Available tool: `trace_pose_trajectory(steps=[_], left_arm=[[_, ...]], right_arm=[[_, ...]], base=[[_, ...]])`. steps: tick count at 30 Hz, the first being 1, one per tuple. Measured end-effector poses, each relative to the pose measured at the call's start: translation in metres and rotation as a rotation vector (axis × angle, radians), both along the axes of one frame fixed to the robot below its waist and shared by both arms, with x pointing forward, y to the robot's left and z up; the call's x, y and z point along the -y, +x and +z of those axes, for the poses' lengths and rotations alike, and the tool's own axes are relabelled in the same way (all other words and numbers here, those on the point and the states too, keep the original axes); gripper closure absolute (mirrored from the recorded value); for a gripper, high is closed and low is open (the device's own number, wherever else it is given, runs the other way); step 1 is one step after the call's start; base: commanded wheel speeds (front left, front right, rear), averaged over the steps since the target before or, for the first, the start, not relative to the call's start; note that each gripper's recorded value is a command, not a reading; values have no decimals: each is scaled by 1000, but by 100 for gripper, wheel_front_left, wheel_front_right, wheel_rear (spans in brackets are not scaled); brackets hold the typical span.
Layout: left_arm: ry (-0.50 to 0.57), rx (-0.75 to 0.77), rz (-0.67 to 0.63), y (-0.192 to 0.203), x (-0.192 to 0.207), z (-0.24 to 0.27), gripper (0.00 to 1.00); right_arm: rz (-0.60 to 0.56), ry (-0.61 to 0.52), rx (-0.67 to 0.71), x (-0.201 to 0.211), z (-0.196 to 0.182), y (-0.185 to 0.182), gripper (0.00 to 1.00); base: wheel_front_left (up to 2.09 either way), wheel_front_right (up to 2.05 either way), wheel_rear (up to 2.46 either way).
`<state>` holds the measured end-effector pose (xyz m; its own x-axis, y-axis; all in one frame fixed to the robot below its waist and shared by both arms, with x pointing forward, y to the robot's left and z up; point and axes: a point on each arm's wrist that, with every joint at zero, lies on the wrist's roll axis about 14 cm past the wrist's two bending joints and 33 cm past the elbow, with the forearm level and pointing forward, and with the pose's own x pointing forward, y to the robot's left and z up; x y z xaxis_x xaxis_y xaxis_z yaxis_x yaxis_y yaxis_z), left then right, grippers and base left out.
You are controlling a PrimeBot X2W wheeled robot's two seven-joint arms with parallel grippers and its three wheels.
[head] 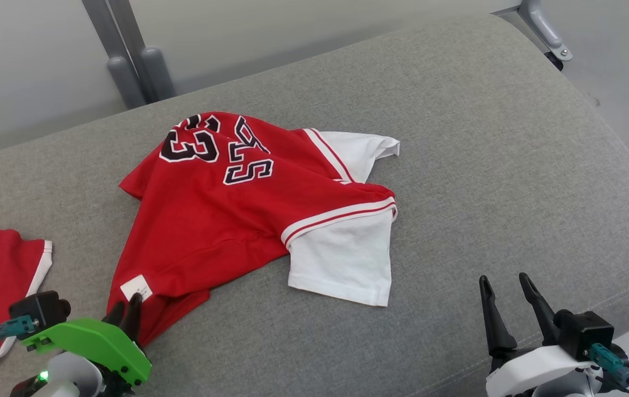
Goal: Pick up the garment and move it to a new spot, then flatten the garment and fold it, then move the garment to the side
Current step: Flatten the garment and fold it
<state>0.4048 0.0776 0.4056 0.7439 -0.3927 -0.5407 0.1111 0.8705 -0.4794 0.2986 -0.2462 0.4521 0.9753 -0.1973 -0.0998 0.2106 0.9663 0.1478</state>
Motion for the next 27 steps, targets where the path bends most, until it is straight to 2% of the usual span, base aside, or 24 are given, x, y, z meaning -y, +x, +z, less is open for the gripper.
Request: trace_pose_trajectory(steps=[6, 7, 8, 9, 20, 27], left_arm=[[-30, -36, -11, -5, 10, -6, 58], [-38, -38, -13, -5, 12, -6, 67], [-43, -46, -14, -5, 14, -8, 81], [-47, -48, -17, -4, 16, -8, 100], [-75, -25, -73, -4, 31, -11, 100], [-109, 43, -198, -30, 72, 6, 100]], right_arm=[[4, 2, -5, -1, -1, 2, 0], [6, 3, -6, -2, -2, 2, 0], [7, 2, -6, -2, -2, 3, 0], [7, 2, -5, -2, -2, 3, 0], [4, 1, 0, 0, 0, 5, 0], [-4, 8, 2, 1, 0, 0, 0]], base=[[0, 0, 0], [0, 0, 0], [0, 0, 0], [0, 0, 0], [0, 0, 0], [0, 0, 0]])
